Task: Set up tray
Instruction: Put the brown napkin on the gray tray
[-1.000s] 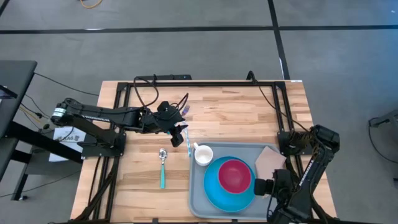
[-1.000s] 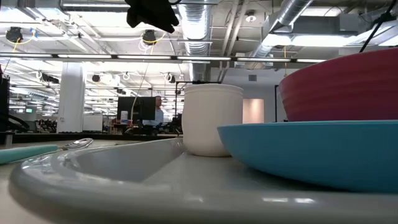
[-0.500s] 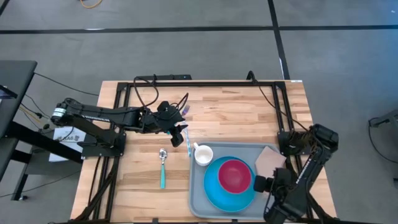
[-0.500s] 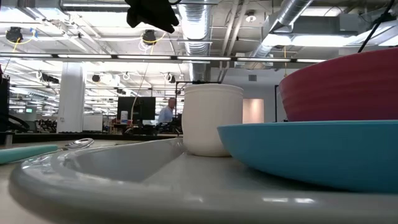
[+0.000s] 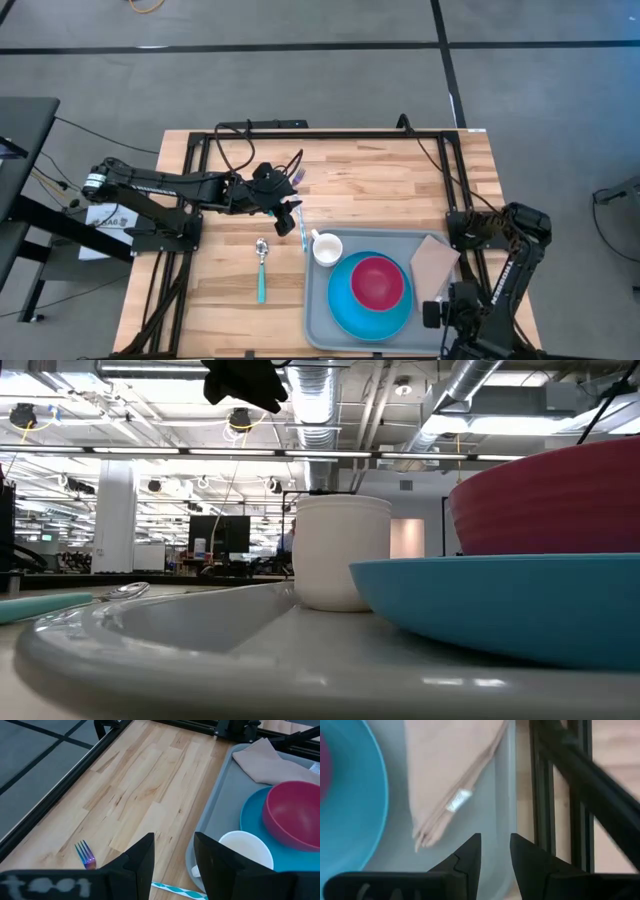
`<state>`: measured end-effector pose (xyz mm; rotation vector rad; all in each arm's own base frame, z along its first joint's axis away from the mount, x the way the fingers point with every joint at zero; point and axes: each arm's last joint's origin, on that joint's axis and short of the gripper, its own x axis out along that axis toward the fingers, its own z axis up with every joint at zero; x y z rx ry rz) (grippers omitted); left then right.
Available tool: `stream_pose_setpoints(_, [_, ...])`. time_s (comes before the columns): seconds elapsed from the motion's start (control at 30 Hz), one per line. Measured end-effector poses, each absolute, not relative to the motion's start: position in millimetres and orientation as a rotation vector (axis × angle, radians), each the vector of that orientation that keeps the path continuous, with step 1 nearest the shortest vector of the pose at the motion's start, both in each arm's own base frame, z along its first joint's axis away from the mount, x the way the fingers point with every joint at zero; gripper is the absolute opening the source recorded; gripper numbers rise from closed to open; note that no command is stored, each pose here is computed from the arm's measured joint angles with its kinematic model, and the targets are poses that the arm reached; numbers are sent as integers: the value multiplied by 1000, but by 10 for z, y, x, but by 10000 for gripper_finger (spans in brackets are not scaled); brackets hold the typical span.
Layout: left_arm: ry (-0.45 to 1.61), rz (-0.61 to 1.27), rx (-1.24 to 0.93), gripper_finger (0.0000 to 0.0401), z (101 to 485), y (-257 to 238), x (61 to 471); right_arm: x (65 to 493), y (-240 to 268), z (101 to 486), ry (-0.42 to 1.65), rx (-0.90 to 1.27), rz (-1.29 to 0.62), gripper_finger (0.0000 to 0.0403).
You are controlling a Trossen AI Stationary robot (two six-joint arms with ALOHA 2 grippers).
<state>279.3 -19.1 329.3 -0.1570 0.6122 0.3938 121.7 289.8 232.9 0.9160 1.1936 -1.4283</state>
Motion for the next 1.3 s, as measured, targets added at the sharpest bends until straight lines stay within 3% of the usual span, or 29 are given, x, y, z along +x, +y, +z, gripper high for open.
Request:
stream_pose_setpoints(0.27, [612,394,-157,127,3293,-191,2793,1254,2945,2314,1216,1002,-1441,98])
stream_pose_setpoints(0.47, [612,395,-157,127,3293,-190,2793,1410,2831,2301,1233,936,-1470,98])
stream_pose_setpoints(0.77, [612,395,-157,127,3293,-191,2793,1717,2783,2238,1197,1126,-1536,98])
stream_pose_setpoints(1.03, [612,395,-157,127,3293,-191,2793,1774,2754,2245,1256,1081,-1457,98])
stream_pose_setpoints(1.3, [612,394,-157,127,3293,-191,2793,1855,2744,2238,1079,1098,-1322,98])
